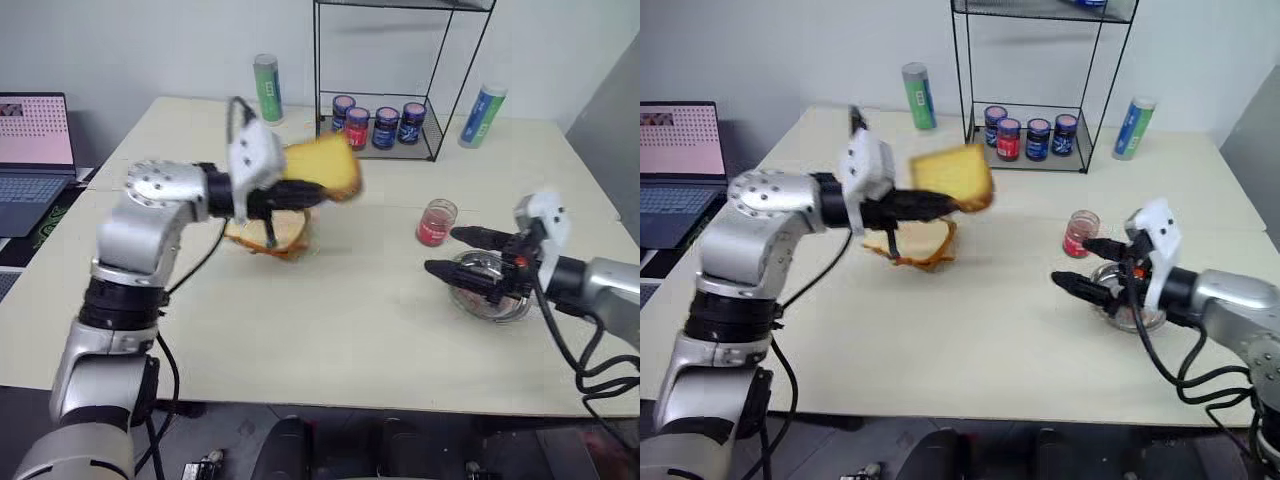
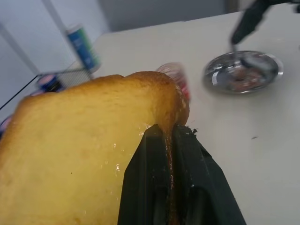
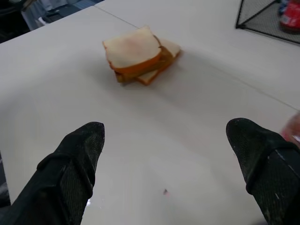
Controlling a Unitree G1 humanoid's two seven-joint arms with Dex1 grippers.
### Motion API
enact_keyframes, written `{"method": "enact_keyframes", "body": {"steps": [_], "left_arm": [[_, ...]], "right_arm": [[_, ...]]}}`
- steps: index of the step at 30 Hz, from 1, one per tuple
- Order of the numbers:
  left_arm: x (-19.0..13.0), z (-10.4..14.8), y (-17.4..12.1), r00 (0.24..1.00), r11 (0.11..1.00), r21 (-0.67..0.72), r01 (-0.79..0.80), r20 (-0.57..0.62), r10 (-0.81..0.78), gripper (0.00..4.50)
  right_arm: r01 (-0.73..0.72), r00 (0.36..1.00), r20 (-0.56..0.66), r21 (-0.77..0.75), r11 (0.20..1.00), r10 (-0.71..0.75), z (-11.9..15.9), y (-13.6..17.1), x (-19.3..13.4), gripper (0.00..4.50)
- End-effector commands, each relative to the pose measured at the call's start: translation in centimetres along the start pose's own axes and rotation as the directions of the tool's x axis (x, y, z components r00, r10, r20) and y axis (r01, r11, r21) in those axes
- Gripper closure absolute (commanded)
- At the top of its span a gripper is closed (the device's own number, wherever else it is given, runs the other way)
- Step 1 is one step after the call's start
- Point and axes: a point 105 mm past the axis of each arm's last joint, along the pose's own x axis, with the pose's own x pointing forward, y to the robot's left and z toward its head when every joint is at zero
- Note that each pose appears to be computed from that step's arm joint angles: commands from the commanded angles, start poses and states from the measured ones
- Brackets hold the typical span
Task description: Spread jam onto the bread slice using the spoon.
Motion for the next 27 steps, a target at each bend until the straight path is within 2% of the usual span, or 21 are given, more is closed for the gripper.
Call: {"method": "enact_keyframes", "body": {"steps": [1,10,16,18,19,24,27], "left_arm": [[3.2,-1.4,-3.3,0.995,0.987,0.127,0.099,-0.008,-0.099,4.48],[7.5,-7.0,-6.5,0.991,0.985,0.105,0.137,-0.021,-0.136,4.48],[9.3,-6.9,-7.1,0.989,0.989,0.026,0.146,0.036,-0.147,4.48],[9.5,-6.9,-7.4,0.985,0.986,0.008,0.169,0.045,-0.169,3.93],[9.5,-6.8,-7.6,0.982,0.983,-0.009,0.183,0.052,-0.182,3.88],[8.3,-6.9,-8.0,0.973,0.970,-0.077,0.231,0.043,-0.228,2.75],[7.4,-7.0,-8.4,0.966,0.960,-0.107,0.260,0.029,-0.258,2.30]], "right_arm": [[0.045,0.999,0.015,-0.022,0.999,-0.045,0.6,-0.3,-1.5,0.00],[0.107,0.994,-0.033,0.017,0.994,-0.107,-1.3,0.1,-2.8,0.00],[0.139,0.989,-0.051,0.043,0.989,-0.137,-2.2,0.0,-3.4,0.00],[0.134,0.990,-0.051,0.045,0.990,-0.132,-2.3,0.1,-3.2,0.00],[0.132,0.990,-0.051,0.046,0.990,-0.130,-2.3,0.1,-3.1,0.00],[0.132,0.990,-0.051,0.052,0.990,-0.130,-2.4,-0.1,-2.9,0.00],[0.128,0.991,-0.051,0.054,0.990,-0.126,-2.5,-0.1,-2.7,0.00]]}}
